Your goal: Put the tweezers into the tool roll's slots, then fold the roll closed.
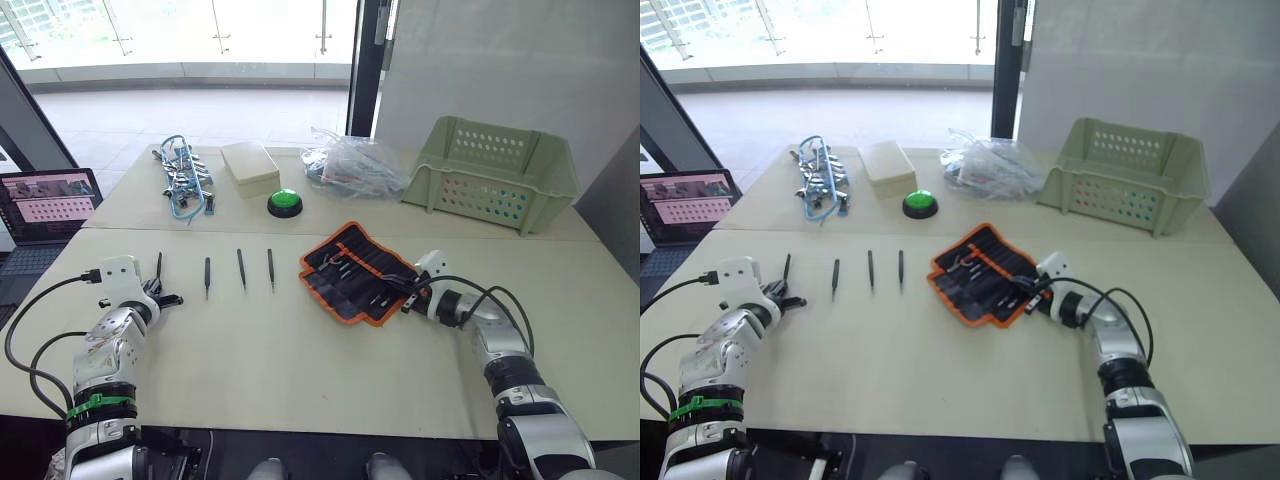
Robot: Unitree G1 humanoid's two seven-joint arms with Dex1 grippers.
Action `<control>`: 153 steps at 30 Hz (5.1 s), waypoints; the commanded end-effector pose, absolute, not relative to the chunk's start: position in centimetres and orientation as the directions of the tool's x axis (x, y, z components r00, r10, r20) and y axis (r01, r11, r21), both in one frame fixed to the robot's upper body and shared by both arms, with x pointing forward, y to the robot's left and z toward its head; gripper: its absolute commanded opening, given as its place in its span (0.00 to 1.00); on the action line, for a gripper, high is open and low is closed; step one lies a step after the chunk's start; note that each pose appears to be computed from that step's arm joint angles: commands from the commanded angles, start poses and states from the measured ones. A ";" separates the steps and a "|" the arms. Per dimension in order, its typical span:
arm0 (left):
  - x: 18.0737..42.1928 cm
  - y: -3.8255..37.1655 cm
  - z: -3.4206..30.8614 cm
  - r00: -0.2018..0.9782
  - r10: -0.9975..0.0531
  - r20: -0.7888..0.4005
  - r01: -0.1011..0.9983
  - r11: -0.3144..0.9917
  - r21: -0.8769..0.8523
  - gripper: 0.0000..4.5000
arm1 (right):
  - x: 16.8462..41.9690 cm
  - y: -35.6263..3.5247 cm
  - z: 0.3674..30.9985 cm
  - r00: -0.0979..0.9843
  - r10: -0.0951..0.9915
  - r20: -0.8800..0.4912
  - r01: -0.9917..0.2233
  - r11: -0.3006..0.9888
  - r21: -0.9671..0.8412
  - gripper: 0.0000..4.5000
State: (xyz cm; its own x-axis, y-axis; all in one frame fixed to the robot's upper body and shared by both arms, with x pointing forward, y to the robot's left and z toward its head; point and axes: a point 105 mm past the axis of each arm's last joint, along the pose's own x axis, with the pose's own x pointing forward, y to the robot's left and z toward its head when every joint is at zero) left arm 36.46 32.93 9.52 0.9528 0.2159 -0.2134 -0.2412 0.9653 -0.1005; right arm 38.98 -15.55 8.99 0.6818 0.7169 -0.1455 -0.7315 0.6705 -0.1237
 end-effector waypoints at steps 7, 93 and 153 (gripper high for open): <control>36.0 32.8 11.7 0.969 0.212 -0.131 -0.226 0.968 -0.108 0.00 | 38.6 -15.3 7.7 0.668 0.719 -0.192 -0.741 0.664 -0.095 0.00; 35.8 24.2 20.3 0.979 -0.193 -0.066 0.193 0.981 -0.019 0.00 | 39.0 -15.6 10.3 0.678 0.722 -0.133 -0.734 0.663 -0.145 0.00; 41.1 0.2 13.0 0.538 -0.680 -0.499 0.811 0.579 0.085 0.00 | 37.9 -17.1 8.3 0.738 0.648 -0.190 -0.674 0.722 -0.154 0.00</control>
